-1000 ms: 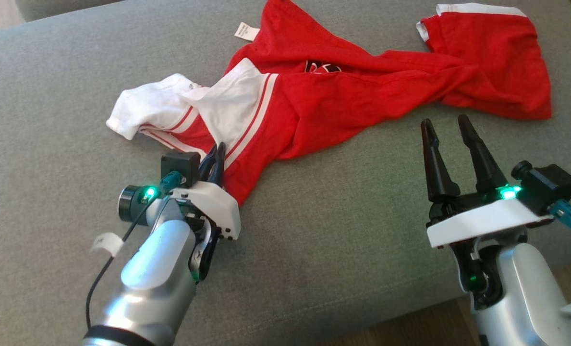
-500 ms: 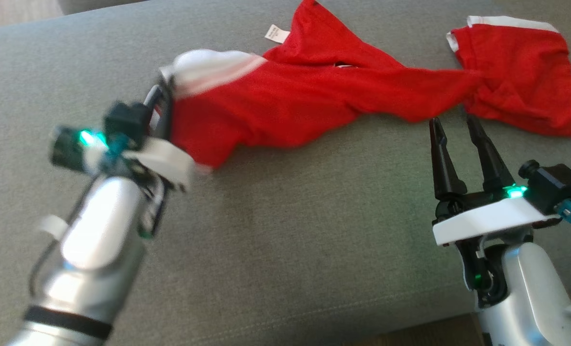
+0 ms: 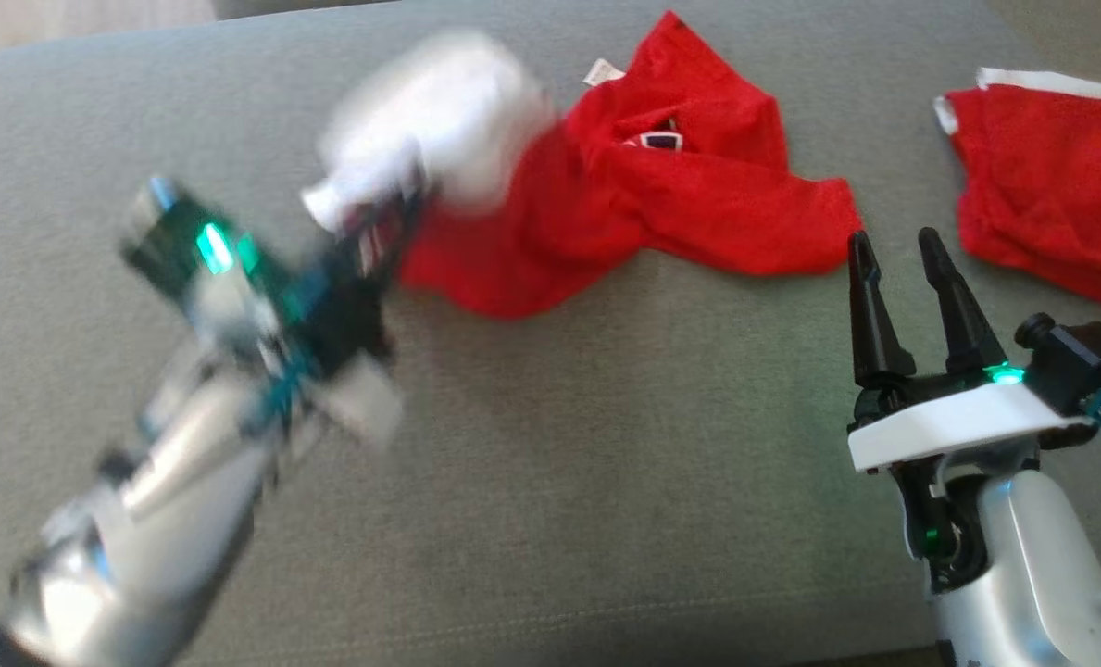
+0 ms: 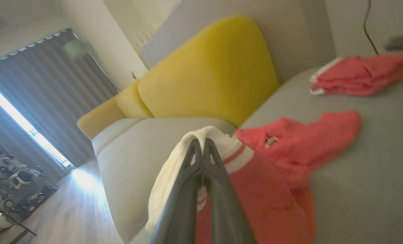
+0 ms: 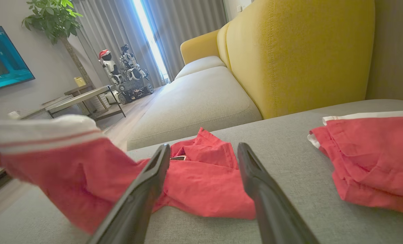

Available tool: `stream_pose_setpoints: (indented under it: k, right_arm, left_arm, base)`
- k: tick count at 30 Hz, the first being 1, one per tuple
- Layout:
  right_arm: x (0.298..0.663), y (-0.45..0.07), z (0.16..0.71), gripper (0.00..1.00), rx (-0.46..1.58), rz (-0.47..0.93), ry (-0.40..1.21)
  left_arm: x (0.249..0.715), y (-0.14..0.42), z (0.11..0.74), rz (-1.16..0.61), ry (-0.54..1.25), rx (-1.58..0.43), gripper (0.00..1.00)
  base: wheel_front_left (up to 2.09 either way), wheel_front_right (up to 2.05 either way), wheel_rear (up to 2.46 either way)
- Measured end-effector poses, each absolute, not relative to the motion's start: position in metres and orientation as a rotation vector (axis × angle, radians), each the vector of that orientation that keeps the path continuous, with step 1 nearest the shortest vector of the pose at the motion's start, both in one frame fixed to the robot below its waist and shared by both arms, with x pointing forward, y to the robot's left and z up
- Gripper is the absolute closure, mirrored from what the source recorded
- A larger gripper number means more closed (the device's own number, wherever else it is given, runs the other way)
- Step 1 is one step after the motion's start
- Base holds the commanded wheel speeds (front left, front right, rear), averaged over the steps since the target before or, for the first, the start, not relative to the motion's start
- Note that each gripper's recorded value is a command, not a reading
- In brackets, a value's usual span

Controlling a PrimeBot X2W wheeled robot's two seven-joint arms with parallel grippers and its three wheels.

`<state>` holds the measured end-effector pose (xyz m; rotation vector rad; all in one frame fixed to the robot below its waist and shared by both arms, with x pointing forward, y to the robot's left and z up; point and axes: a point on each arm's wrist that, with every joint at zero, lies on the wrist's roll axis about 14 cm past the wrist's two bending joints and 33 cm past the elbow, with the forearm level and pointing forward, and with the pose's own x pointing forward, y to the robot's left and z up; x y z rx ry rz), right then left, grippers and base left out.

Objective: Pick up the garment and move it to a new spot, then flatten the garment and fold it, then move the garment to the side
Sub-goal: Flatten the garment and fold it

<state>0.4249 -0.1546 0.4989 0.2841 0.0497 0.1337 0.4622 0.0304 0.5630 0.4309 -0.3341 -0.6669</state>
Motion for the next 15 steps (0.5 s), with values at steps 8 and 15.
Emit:
stream_pose_setpoints:
  k: [8, 15]
  right_arm:
    - [0.431, -0.143, 0.501, 0.0, 0.293, 0.164, 0.045]
    - [0.432, -0.135, 0.505, 0.0, 0.295, 0.188, 0.044]
  left_arm:
    - [0.383, 0.048, 0.453, -0.831, -0.023, 0.512, 1.0]
    - [0.346, 0.051, 0.412, -0.908, 0.107, 0.552, 0.6]
  base:
    - [0.0, 0.0, 0.0]
    - [0.0, 0.0, 0.0]
